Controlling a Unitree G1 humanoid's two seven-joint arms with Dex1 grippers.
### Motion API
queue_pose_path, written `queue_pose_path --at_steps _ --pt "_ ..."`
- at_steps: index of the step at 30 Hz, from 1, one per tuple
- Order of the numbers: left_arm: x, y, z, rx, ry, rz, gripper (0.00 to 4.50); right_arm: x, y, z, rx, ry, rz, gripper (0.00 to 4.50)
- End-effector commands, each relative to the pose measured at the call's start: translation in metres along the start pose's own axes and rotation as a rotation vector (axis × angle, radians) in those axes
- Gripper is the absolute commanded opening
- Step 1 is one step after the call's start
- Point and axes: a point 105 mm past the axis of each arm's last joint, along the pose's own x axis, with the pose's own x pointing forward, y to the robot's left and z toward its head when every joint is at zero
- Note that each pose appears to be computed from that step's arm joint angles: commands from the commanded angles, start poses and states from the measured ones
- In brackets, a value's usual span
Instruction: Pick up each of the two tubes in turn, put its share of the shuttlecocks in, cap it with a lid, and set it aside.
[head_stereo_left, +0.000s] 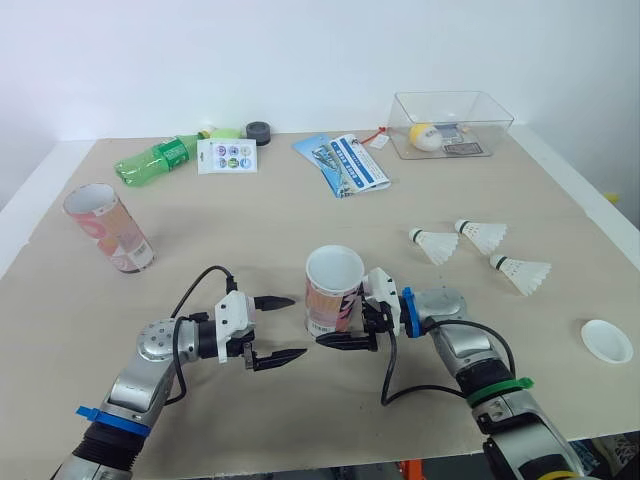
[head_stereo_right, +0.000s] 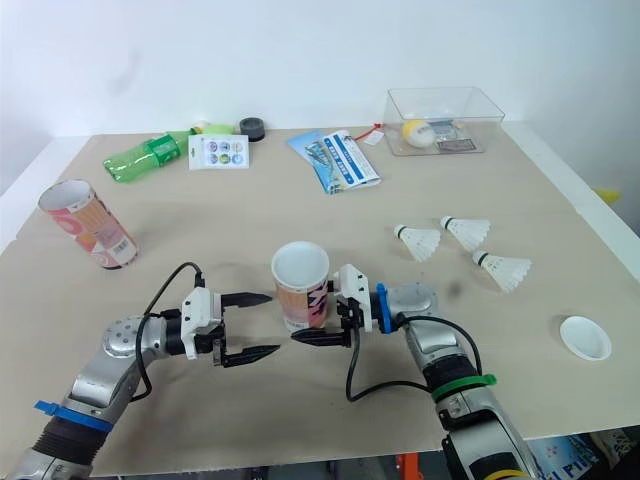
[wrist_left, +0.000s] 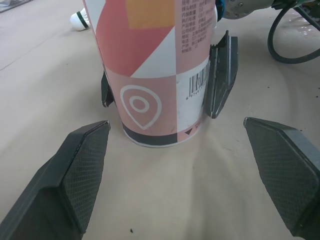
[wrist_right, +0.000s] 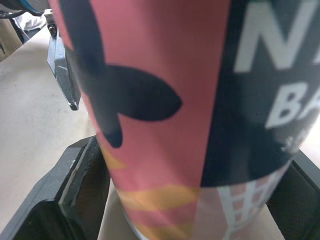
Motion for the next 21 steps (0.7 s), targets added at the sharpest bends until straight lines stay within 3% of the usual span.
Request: queue_pose_path --at_steps 1,5,9,21 --pt "0.003 0.001 0.012 0.044 -0.041 -0.022 4.45 0.005 -0.003 0.009 -0.041 -0.022 0.012 4.5" --pt "0.004 0.002 0.01 0.046 -0.035 -0.029 4.45 0.006 -0.004 0.01 -0.04 -0.027 0.008 4.5" --pt "0.006 0.002 0.009 0.048 -0.03 -0.035 4.5 0.002 -0.003 0.012 -0.034 -0.03 0.004 3.4" --pt "0.015 0.01 0.015 0.074 -0.045 -0.064 4.5 -0.011 -0.003 0.025 -0.051 -0.072 -0.084 3.4"
